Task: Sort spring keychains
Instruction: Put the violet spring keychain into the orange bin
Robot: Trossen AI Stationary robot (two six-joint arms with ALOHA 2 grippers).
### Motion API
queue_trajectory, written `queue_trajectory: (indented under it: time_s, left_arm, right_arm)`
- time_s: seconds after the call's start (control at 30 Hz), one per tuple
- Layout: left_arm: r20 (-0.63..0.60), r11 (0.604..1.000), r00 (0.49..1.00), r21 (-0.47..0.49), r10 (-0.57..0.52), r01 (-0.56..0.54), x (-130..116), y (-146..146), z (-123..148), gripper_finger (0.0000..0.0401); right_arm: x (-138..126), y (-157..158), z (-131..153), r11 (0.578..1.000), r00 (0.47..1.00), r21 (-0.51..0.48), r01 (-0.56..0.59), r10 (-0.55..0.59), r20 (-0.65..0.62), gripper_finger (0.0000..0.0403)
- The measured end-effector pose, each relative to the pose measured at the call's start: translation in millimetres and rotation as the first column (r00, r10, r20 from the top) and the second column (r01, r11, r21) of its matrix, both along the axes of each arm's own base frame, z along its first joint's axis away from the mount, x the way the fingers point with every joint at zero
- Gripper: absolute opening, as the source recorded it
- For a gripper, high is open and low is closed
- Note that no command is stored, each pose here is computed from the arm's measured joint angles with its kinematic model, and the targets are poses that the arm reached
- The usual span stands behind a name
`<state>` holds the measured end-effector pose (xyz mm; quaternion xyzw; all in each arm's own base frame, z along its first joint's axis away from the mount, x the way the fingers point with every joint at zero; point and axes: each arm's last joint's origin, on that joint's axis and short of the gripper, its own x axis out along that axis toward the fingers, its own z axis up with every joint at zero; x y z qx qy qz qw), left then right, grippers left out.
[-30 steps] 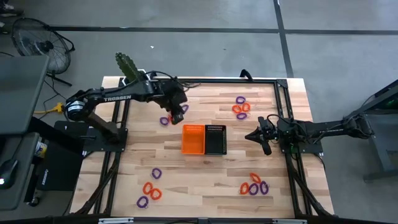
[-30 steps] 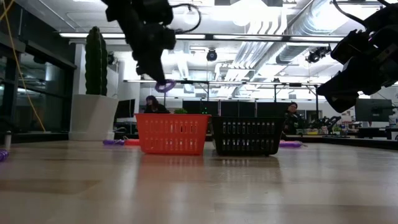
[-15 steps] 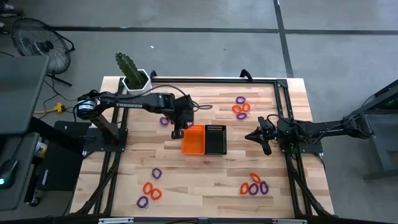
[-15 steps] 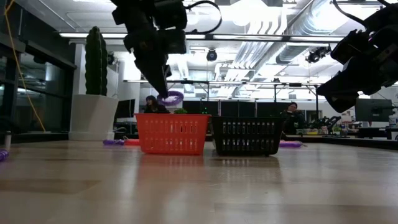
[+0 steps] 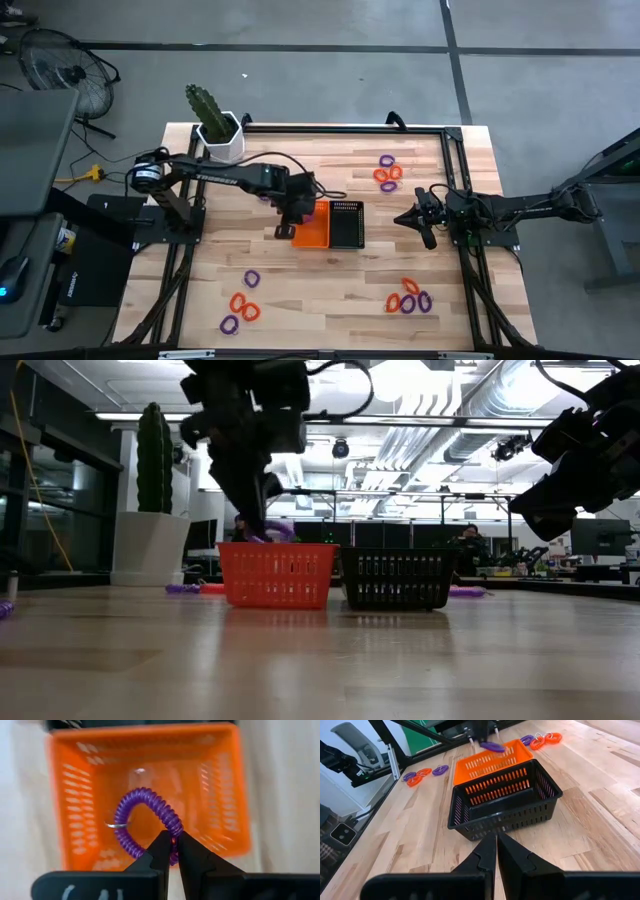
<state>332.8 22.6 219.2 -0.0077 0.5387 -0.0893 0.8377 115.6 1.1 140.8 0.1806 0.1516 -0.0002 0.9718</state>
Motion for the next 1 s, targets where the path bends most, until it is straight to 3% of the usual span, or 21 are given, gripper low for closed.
queue_trajectory:
  time_s: [0.13, 0.4, 0.77, 1.0]
  left_arm:
    - [-0.026, 0.997, 0.999, 0.059, 0.041, -0.040, 5.3, 2.6, -11.9, 0.0022]
    - [0.005, 0.996, 0.998, 0.058, 0.069, -0.069, 10.5, 3.4, -13.2, 0.0026]
    - [0.009, 0.993, 0.995, 0.065, 0.101, -0.101, 10.0, 13.2, -13.1, 0.0132]
    - [0.016, 0.972, 0.975, 0.079, 0.220, -0.221, -3.5, 24.9, 6.0, 0.0151]
  right_arm:
    - [0.0, 0.0, -0.1, 1.000, 1.000, 0.000, 0.000, 0.000, -0.001, 0.0012]
    - [0.0, 0.0, 0.0, 1.000, 1.000, 0.000, 0.001, -0.001, 0.000, 0.0012]
    - [0.0, 0.0, 0.0, 1.000, 1.000, 0.000, 0.000, 0.000, 0.000, 0.0012]
    - [0.0, 0.0, 0.0, 1.000, 1.000, 0.000, 0.000, 0.000, 0.000, 0.0012]
